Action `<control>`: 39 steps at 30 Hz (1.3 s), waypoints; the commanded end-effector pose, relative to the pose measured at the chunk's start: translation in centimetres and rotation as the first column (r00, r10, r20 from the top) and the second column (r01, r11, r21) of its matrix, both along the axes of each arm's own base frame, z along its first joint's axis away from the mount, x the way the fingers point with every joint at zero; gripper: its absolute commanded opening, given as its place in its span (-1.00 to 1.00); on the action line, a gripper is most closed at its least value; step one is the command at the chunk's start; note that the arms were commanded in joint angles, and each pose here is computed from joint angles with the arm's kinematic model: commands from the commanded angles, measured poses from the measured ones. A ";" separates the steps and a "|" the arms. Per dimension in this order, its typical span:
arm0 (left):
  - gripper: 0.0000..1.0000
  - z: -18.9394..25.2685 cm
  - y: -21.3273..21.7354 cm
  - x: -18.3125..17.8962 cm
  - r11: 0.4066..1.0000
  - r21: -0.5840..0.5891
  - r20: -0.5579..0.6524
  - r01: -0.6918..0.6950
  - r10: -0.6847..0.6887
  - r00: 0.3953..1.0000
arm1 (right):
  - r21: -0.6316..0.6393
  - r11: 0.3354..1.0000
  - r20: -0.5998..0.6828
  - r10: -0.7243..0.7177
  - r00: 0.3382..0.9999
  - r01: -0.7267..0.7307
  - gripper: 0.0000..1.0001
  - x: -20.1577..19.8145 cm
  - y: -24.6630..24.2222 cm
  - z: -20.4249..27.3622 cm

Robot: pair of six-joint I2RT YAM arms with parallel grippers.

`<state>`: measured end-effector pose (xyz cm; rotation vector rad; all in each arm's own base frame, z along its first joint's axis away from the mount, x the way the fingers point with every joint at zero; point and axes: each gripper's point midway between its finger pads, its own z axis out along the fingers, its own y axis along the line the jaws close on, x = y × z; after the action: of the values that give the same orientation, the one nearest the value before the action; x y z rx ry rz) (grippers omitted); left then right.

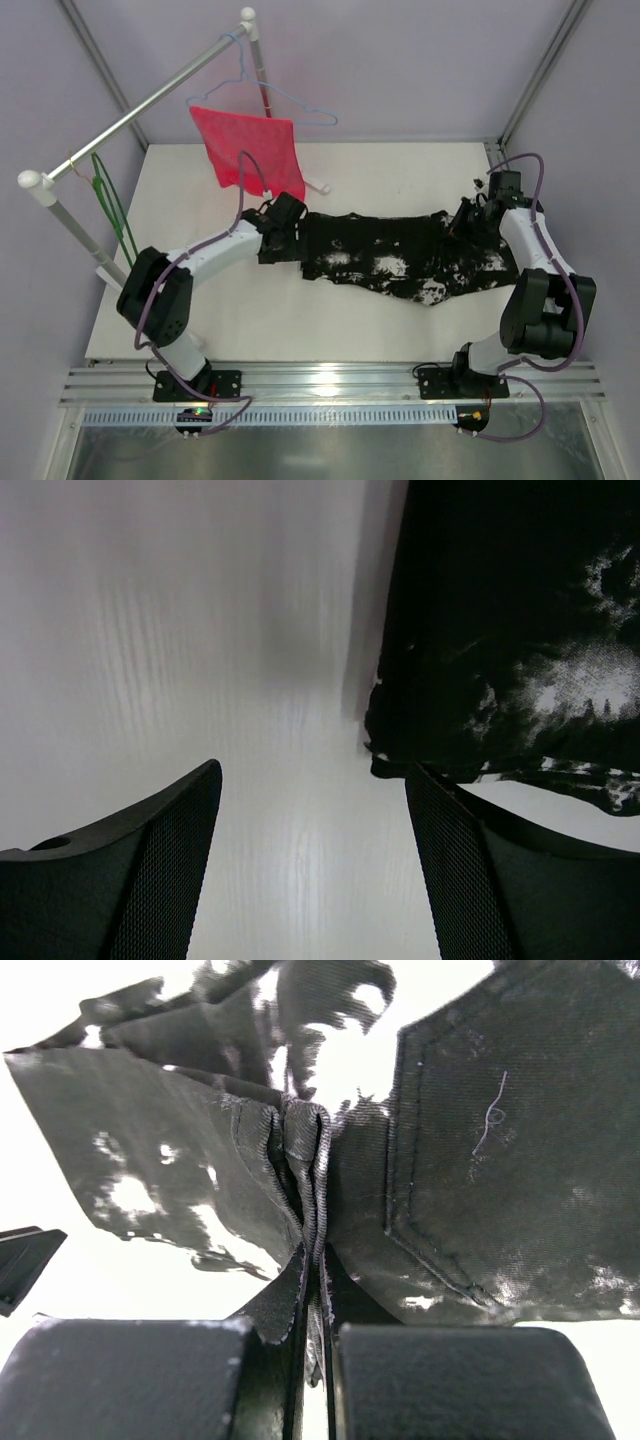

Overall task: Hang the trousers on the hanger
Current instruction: Fold the trousers

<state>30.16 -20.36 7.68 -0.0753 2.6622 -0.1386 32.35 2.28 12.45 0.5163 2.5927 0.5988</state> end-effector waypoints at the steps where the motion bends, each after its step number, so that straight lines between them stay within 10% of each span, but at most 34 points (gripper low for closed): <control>1: 0.50 0.7 -3.1 1.9 0.990 -0.110 0.032 0.089 -0.086 0.996 | 0.018 1.000 0.012 0.020 1.000 -0.020 -0.92 0.7 0.4 -1.3; 20: 0.38 -3.7 -4.7 4.2 0.966 -0.253 -0.120 0.061 -0.093 0.988 | 0.040 0.999 -0.038 0.014 0.999 -0.013 -0.92 3.4 0.8 -5.8; 23: 0.09 -4.2 -5.1 4.1 0.961 -0.268 -0.139 0.067 -0.107 0.985 | 0.040 0.999 -0.034 0.025 0.999 -0.024 -0.91 3.4 1.2 -5.7; 25: -0.69 -4.2 -5.0 4.0 0.961 -0.269 -0.144 0.063 -0.105 0.984 | 0.042 0.999 -0.027 0.030 0.999 -0.029 -0.83 3.5 1.4 -5.4; 27: -0.99 -4.5 -3.1 3.5 0.978 -0.207 -0.180 0.018 -0.056 0.982 | 0.050 0.998 -0.015 0.047 0.999 -0.046 -0.59 3.7 1.8 -5.1; 39: -0.99 -3.5 8.0 2.3 0.975 0.137 -0.152 -0.176 0.196 0.969 | 0.061 0.981 0.005 0.184 0.983 -0.184 -0.06 2.8 6.9 -5.3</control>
<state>33.71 -16.42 3.20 -0.2823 2.8158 -0.1448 34.18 7.80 6.17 0.3649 2.7015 0.7217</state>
